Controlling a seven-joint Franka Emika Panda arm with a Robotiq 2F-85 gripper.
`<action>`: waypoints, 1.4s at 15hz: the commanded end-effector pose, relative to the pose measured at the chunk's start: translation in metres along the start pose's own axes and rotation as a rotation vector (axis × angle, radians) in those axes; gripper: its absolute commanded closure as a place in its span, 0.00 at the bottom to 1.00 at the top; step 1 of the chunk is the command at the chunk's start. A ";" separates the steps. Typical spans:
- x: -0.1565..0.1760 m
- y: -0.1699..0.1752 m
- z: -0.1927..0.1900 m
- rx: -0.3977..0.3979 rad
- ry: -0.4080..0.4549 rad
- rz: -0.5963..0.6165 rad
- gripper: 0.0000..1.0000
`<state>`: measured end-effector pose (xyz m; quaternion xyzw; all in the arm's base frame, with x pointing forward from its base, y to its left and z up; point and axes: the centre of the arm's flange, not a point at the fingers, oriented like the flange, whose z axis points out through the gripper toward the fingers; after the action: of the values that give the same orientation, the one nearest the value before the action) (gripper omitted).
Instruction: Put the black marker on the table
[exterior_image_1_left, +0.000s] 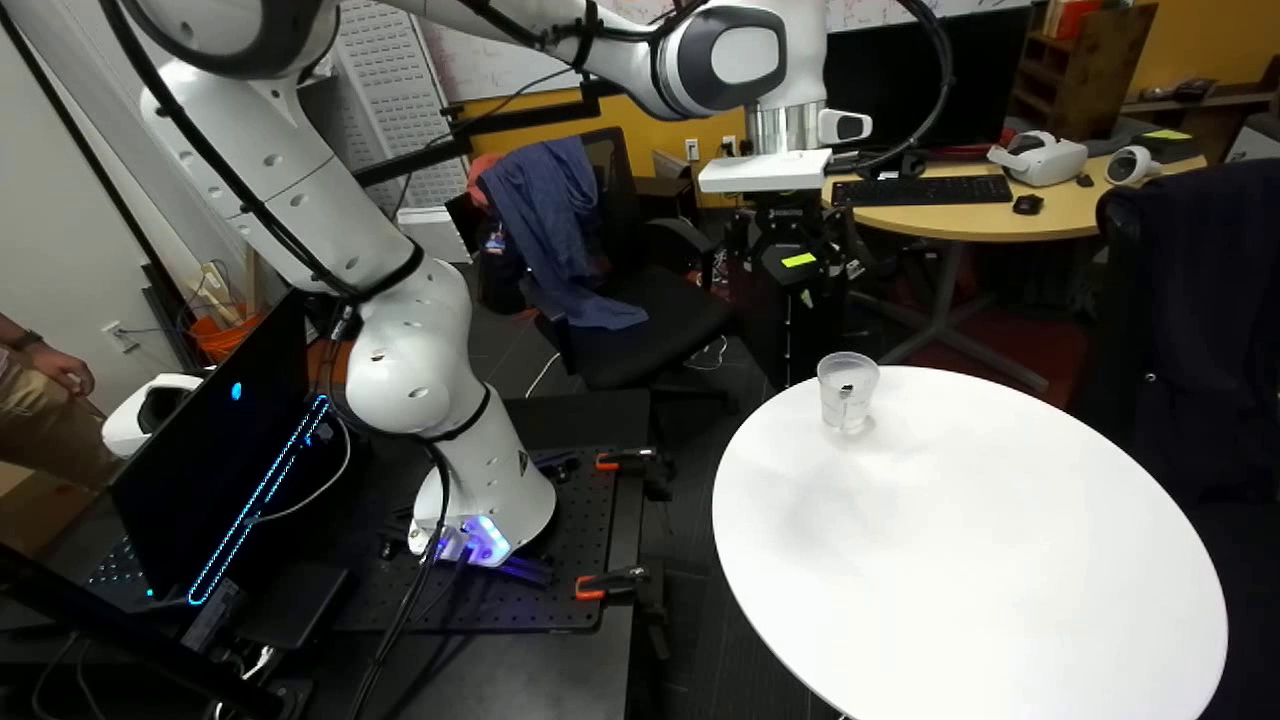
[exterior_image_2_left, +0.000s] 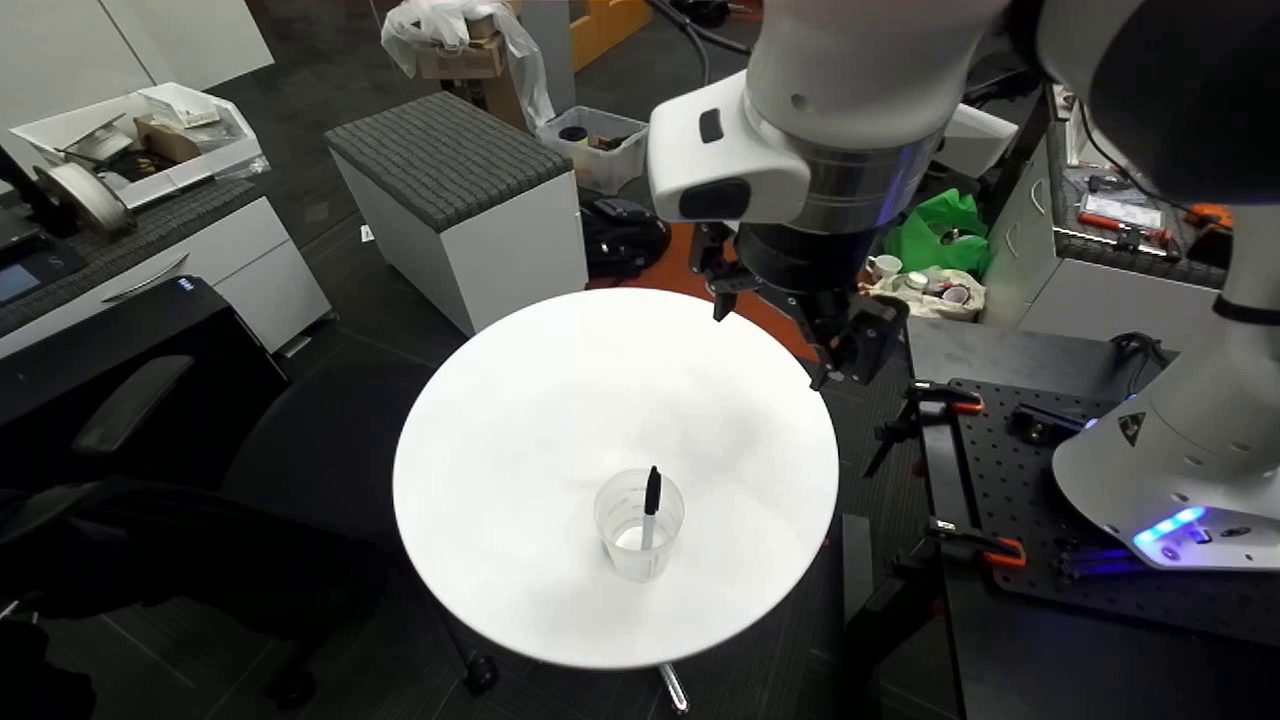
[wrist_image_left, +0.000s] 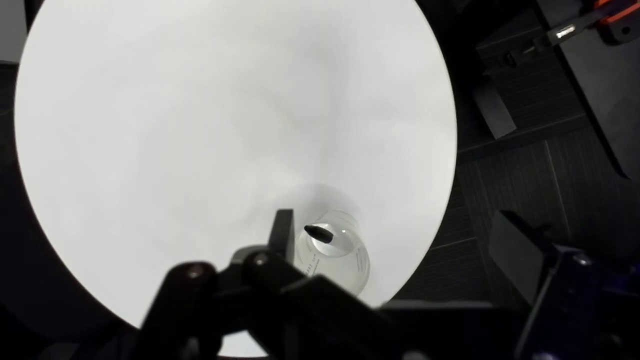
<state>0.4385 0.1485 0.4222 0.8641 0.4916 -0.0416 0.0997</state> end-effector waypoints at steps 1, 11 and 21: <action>0.026 0.017 0.008 -0.049 -0.011 -0.037 0.00; 0.073 0.037 0.036 -0.021 -0.010 -0.098 0.00; 0.085 0.056 0.075 0.043 -0.045 -0.056 0.00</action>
<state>0.5323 0.1759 0.3414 0.8508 0.5122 -0.0745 0.0908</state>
